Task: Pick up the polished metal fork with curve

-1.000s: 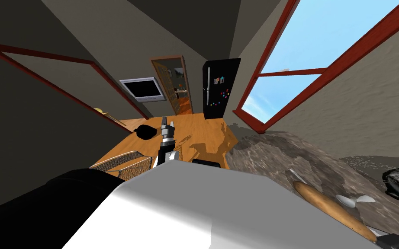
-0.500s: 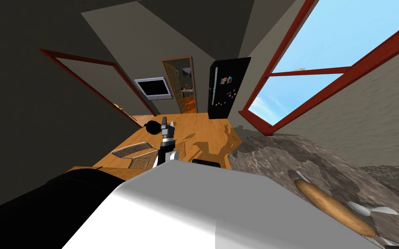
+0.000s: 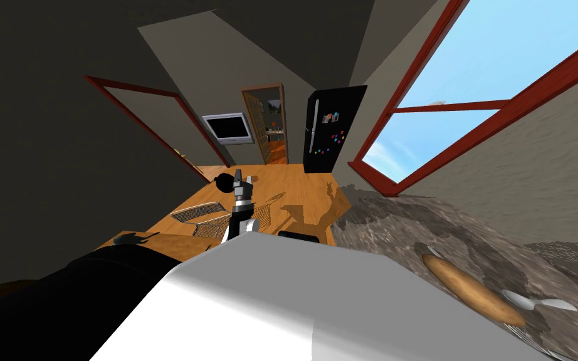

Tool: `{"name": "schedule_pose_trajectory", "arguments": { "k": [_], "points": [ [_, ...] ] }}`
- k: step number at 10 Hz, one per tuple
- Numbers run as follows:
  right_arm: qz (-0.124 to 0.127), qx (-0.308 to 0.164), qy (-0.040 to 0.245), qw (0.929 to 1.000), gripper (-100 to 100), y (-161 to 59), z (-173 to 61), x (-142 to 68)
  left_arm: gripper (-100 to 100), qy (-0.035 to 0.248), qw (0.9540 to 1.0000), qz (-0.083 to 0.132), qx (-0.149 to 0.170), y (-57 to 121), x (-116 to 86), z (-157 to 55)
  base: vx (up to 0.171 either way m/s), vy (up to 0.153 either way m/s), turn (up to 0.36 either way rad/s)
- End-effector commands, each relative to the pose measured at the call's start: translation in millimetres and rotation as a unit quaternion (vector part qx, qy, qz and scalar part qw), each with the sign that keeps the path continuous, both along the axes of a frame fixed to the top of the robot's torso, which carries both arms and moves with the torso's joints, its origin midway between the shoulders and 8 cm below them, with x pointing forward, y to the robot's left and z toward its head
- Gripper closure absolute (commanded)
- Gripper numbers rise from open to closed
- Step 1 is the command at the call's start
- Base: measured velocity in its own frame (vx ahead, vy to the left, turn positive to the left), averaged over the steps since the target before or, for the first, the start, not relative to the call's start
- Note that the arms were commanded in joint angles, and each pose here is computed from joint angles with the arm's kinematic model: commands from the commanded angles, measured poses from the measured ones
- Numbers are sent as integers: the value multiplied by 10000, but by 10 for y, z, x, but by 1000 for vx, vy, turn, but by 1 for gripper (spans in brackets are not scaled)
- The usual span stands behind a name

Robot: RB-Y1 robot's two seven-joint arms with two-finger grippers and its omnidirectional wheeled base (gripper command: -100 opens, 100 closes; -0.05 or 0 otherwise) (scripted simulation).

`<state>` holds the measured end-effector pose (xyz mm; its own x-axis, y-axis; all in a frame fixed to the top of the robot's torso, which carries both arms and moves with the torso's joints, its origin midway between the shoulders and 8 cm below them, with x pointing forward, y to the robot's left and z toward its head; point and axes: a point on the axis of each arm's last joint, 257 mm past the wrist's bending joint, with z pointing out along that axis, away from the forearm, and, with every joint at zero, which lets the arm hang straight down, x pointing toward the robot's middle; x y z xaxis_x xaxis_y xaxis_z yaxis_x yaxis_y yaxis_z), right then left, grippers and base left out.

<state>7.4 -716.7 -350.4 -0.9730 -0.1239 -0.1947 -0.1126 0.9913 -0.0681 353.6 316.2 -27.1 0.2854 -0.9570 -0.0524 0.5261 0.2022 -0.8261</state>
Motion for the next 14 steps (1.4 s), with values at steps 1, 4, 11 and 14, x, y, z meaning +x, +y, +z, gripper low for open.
{"name": "schedule_pose_trajectory", "arguments": {
  "k": [1,4,11,14],
  "points": [
    [0,0,0,10000,100,0,0,0,0,0,10000,0,0,0,0,0,0,0,0],
    [0,6,2,10000,0,4,-2,-2,0,0,10000,0,0,0,0,0,0,0,0],
    [853,284,-221,9957,100,258,-22,332,0,2,10000,2,1,2,-1,-1,146,-33,-267],
    [1178,317,-242,9922,100,312,-8,411,0,2,10000,2,1,2,-1,-1,118,-9,-202]
  ]
}}
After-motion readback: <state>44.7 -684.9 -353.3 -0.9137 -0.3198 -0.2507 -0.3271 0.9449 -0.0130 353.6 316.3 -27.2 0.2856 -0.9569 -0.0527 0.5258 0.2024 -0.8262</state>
